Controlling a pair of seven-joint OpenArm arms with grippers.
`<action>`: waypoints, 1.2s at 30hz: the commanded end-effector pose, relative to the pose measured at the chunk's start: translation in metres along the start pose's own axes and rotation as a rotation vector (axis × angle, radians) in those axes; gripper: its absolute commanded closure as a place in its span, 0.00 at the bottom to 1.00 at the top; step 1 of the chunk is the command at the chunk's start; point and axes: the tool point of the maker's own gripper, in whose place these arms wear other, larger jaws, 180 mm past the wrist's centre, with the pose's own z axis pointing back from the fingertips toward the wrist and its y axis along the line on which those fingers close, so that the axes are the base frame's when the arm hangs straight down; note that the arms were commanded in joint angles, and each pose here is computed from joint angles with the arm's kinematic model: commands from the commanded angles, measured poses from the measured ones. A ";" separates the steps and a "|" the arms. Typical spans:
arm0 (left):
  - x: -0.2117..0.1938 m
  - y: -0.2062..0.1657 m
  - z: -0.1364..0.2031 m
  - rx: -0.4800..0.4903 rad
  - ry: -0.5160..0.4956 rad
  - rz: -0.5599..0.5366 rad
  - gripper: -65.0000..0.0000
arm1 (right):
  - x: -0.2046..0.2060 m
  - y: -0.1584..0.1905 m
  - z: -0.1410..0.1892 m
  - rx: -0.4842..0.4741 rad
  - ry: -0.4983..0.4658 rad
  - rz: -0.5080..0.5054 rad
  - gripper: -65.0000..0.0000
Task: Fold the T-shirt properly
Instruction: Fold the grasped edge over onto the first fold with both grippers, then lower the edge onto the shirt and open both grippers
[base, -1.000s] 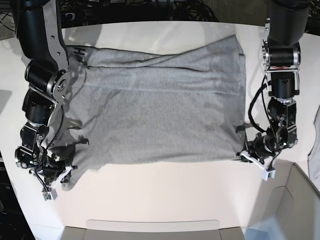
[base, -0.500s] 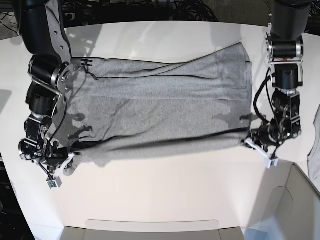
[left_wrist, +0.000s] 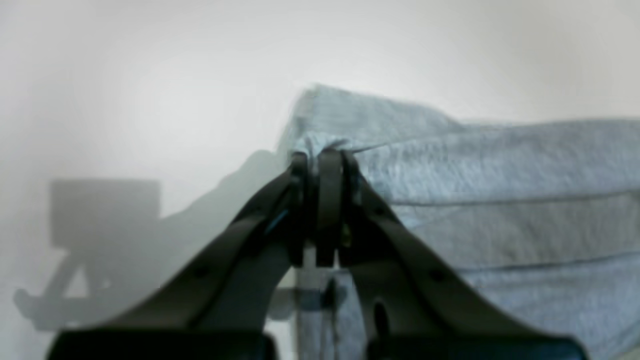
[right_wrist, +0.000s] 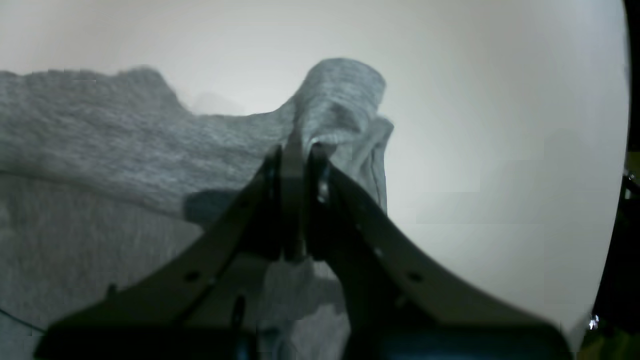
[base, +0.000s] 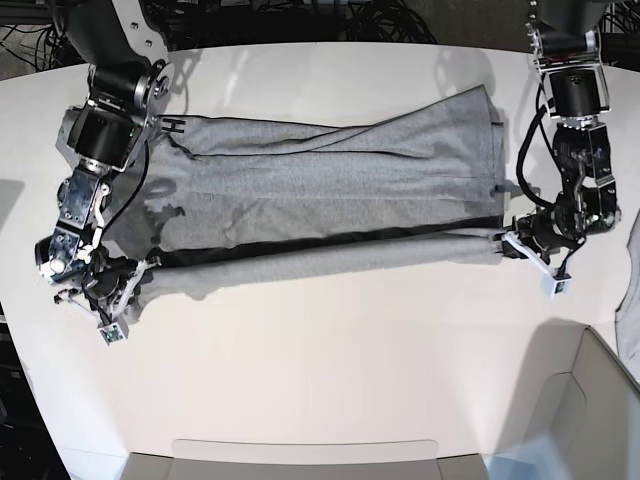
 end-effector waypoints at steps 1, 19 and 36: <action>0.015 0.006 0.010 0.017 -0.039 -0.019 1.00 | 0.016 -0.006 0.009 -0.026 -0.052 0.010 1.00; -0.033 0.004 0.055 0.049 0.020 -0.041 1.00 | -0.043 -0.002 0.062 -0.152 0.104 0.113 1.00; -0.087 -0.004 0.062 0.048 0.114 -0.068 1.00 | -0.102 0.028 0.085 -0.139 0.191 0.166 1.00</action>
